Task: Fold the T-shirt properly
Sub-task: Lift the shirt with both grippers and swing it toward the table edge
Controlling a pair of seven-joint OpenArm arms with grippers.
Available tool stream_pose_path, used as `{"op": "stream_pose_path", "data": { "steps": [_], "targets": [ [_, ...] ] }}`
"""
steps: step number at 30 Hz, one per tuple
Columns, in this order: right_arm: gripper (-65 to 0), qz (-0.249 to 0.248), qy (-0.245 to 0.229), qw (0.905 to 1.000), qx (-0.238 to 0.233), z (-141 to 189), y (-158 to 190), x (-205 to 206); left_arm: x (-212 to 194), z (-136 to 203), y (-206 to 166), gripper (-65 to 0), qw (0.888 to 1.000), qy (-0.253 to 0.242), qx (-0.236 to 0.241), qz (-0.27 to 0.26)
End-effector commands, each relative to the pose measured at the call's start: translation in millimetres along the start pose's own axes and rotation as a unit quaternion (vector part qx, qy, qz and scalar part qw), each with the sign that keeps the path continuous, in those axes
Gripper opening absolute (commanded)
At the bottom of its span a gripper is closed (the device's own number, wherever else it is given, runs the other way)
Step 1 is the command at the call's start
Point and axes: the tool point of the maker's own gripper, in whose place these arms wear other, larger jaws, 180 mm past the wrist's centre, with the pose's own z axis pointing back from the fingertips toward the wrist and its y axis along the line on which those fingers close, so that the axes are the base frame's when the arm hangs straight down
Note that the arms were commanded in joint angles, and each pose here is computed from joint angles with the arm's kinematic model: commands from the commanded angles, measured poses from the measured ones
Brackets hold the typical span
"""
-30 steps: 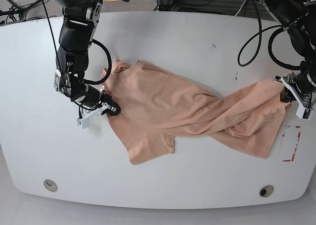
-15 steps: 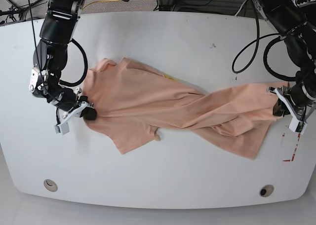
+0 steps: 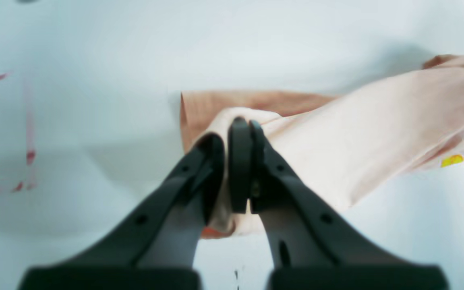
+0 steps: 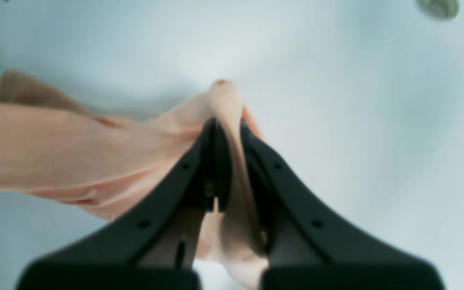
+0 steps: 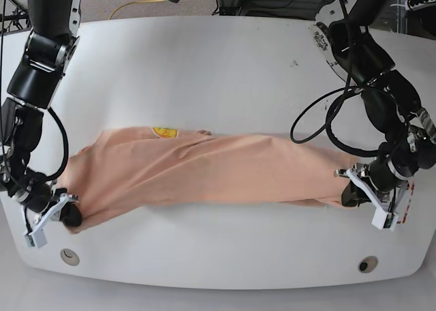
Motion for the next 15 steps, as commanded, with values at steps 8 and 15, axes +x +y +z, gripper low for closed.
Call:
{"op": "stream_pose_path", "data": {
  "steps": [8, 15],
  "targets": [
    [-65.0, 0.132, -0.091, 0.9869, -0.020, 55, 7, 132, 108, 24, -4, -65.0, 0.992, -0.125, 0.013, -0.030],
    [-65.0, 0.195, -0.144, 0.9698, -0.029, 102, 24, 203, 178, 68, 19, -65.0, 0.975, -0.219, 0.039, -0.017]
  ]
}}
